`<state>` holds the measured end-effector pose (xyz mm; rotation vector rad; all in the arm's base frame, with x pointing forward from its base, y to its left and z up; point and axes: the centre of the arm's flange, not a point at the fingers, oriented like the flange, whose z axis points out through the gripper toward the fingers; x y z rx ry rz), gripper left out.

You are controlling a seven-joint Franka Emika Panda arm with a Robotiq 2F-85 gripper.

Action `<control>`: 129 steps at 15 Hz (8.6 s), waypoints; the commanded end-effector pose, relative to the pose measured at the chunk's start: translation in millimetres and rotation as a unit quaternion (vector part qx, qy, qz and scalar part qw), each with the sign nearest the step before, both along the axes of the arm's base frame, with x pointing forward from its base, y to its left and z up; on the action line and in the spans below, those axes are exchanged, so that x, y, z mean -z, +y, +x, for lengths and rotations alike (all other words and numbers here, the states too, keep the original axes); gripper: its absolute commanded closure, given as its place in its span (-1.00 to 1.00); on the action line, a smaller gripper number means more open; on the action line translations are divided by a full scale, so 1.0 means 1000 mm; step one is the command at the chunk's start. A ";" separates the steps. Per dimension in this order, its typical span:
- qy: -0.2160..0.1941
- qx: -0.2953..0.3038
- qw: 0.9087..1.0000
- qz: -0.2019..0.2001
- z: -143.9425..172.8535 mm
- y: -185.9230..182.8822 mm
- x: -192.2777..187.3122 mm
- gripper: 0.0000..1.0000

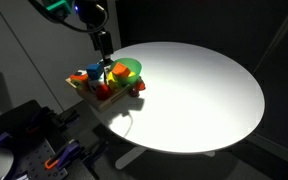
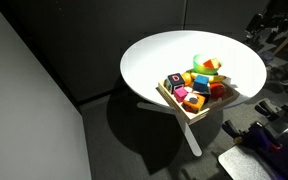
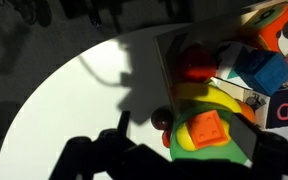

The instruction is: Move the box to the left, then put the red object in the bowl

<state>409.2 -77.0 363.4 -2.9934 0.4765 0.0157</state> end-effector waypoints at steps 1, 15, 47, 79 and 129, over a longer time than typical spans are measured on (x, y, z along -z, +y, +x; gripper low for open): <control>0.000 0.000 1.000 0.000 0.000 0.000 0.000 -1.00; 0.018 0.048 0.999 0.004 -0.004 -0.048 0.040 -1.00; 0.027 -0.161 0.986 -0.038 -0.001 -0.027 0.193 -1.00; -0.032 -0.203 0.977 -0.049 0.002 -0.008 0.239 -1.00; -0.038 -0.145 0.988 -0.034 0.023 0.029 0.222 -1.00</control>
